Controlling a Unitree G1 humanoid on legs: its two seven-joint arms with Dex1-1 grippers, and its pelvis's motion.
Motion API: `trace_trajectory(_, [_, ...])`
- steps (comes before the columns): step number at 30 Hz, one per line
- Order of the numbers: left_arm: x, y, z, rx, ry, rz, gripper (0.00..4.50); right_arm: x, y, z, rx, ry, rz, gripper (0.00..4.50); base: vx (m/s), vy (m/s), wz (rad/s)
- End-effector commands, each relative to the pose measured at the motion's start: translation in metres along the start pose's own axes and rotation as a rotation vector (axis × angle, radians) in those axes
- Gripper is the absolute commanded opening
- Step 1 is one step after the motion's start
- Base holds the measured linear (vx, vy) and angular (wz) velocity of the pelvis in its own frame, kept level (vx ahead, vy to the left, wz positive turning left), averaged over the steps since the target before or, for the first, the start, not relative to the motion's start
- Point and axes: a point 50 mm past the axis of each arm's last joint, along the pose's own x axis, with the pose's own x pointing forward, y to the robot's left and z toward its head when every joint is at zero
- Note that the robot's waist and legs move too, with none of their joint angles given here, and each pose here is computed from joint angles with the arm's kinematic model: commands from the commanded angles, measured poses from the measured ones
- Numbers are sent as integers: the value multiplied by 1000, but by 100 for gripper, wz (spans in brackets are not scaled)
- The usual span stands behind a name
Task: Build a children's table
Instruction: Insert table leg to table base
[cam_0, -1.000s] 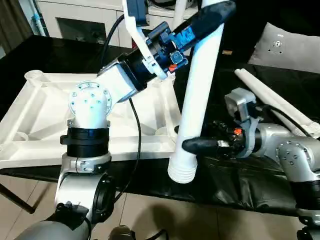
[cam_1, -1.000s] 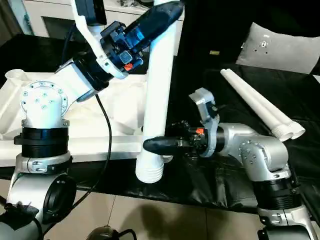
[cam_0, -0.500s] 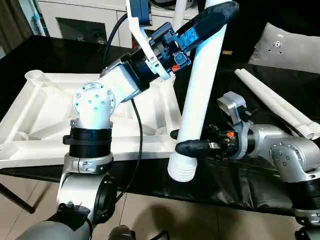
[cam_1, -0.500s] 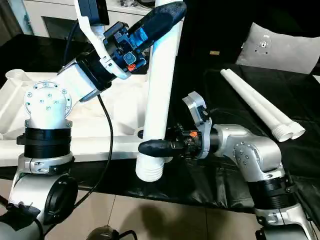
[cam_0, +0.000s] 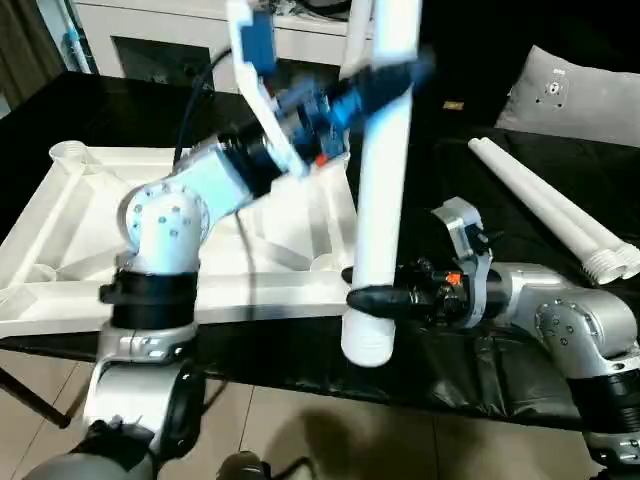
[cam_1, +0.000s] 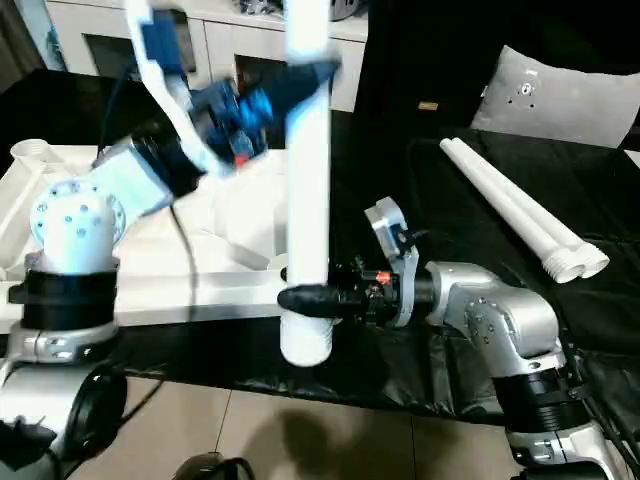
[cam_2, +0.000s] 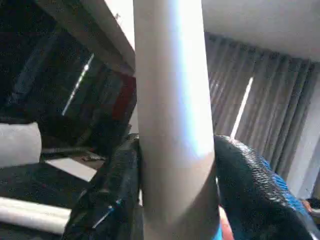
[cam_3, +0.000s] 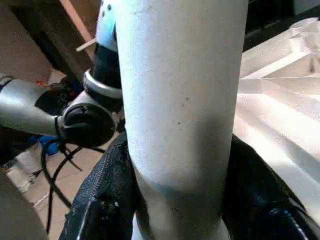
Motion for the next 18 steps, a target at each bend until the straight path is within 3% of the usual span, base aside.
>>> trace_trajectory(1, [1, -5, 2, 28, 23, -25, 273, -5, -1, 6, -42, -28, -42, 189, 0, 0, 0])
trace_trajectory(5, [-7, -2, -2, 115, 56, 28, 318, -3, -11, 12, -151, -66, -194, 189, 0, 0, 0])
trace_trajectory(7, [-13, 2, -6, 205, 83, 116, 314, 1, -17, 15, -209, -49, -301, 189, 0, 0, 0])
trace_trajectory(12, [-19, 3, -12, 269, 112, 204, 326, 7, -28, 17, -299, -20, -470, 189, 0, 0, 0])
trace_trajectory(16, [-22, 4, -26, 371, 152, 317, 326, 17, -32, 18, -324, -72, -550, 189, 0, 0, 0])
trace_trajectory(17, [-23, 6, -32, 397, 154, 363, 298, 21, -31, 18, -318, -103, -565, 189, 0, 0, 0])
trace_trajectory(18, [-24, 6, -34, 398, 152, 373, 298, 22, -31, 18, -316, -109, -567, 189, 0, 0, 0])
